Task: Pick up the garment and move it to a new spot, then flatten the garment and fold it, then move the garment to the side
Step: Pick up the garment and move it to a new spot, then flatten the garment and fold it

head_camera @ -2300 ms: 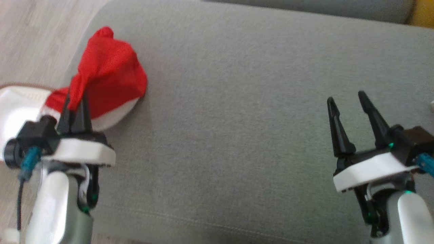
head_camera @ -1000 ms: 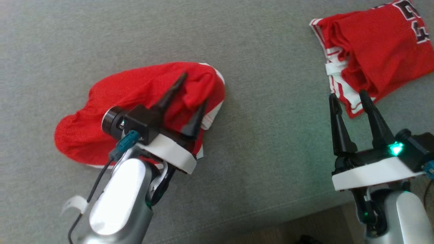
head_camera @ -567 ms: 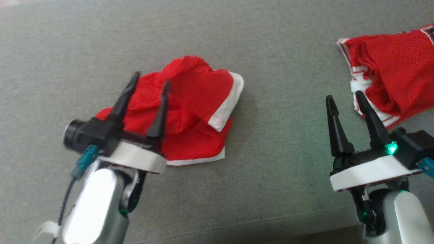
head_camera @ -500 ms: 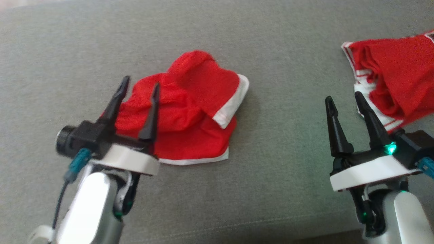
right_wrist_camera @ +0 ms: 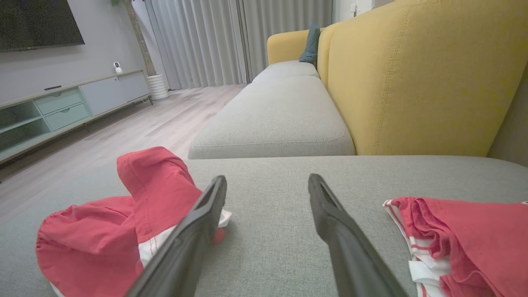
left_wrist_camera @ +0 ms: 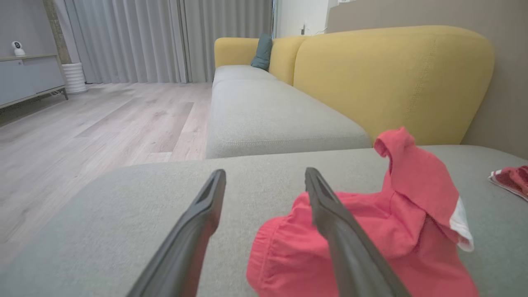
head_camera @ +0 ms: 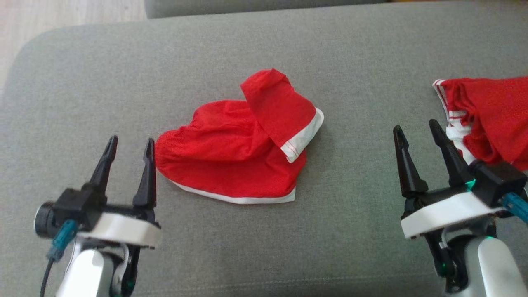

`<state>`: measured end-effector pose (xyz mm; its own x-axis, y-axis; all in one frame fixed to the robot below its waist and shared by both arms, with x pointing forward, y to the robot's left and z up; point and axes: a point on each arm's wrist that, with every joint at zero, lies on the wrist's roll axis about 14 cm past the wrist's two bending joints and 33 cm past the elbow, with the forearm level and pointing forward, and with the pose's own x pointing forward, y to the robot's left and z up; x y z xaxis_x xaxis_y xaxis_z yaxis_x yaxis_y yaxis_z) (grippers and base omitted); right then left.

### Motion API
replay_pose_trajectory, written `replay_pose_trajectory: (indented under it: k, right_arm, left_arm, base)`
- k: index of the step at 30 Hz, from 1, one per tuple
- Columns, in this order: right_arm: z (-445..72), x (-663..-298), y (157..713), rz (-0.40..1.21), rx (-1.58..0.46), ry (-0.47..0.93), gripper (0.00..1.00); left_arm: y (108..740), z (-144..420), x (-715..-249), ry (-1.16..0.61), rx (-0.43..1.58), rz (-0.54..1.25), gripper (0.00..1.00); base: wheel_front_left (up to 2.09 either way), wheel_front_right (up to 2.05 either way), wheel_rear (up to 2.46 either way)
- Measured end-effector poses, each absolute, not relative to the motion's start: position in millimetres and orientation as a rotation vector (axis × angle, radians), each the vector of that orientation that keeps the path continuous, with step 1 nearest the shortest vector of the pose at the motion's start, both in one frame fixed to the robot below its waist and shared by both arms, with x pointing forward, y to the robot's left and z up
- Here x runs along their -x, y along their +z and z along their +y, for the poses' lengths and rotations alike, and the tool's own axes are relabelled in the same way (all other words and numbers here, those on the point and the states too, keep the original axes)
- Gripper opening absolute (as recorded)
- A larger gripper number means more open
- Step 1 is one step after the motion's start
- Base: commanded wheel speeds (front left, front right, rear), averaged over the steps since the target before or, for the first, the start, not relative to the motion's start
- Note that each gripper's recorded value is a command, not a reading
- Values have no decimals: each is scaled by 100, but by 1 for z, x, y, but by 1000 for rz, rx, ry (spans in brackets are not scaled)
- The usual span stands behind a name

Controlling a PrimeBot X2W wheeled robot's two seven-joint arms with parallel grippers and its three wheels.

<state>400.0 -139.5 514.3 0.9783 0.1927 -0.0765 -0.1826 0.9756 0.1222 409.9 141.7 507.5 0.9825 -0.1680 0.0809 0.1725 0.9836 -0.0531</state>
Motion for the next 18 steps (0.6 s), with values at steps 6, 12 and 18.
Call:
replay_pose_trajectory:
  k: [6, 12, 18]
  right_arm:
    - [-136, -388, 513, 106, -114, 199, 100]
    - [-137, -381, 512, 115, -105, 198, 100]
    - [-137, -381, 511, 122, -104, 196, 100]
  left_arm:
    - [504, 151, -389, -152, 46, -59, 100]
    - [508, 151, -382, -152, 45, -71, 100]
    - [504, 151, -380, -154, 47, -57, 100]
  base:
    - [0, 0, 0]
    - [0, 0, 0]
    - [0, 0, 0]
